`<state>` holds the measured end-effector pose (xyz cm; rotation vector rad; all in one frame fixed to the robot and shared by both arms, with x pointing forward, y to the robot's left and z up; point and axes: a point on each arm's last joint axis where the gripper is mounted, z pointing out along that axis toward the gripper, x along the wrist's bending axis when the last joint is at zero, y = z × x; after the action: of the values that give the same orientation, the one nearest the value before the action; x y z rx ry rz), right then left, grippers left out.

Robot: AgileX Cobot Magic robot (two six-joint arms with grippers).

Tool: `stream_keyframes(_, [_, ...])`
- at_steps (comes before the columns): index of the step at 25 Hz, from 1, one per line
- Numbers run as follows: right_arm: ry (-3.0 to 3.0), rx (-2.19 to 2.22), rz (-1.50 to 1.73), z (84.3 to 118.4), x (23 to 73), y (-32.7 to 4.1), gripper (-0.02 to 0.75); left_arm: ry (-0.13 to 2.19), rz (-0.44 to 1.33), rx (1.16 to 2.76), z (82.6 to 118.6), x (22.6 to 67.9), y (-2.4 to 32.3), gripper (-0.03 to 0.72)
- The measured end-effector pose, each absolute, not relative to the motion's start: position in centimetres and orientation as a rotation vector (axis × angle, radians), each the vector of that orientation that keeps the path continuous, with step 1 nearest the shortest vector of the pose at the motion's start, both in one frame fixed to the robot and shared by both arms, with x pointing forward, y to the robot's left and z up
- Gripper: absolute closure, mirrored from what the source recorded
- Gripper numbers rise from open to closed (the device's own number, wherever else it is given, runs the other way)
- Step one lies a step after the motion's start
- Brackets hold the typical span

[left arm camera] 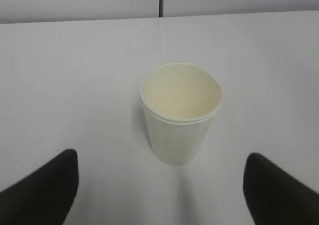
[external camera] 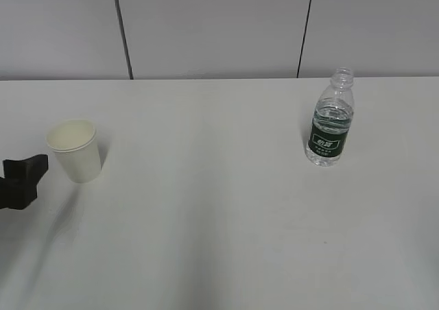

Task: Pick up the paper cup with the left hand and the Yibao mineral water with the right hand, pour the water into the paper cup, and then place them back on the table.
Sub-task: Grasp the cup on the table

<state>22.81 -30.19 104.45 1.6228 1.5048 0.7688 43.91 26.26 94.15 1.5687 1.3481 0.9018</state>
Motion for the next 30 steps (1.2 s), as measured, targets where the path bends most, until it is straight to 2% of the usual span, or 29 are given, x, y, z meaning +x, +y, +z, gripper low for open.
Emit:
stream_keyframes(11, [1.505,1.623,0.769,104.4,22.8,-30.2,0.152,1.320,0.877,1.600,90.2,46.3,25.4,0.092])
stream_keyframes(15, [1.505,1.623,0.769,104.4,22.8,-30.2,0.152,1.272,0.858,1.630,89.3,47.5,24.8,0.060])
stream_keyframes(30, [1.505,1.623,0.769,104.4,22.8,-30.2,0.152,1.313,0.881,1.569,86.8,51.0,24.4,0.043])
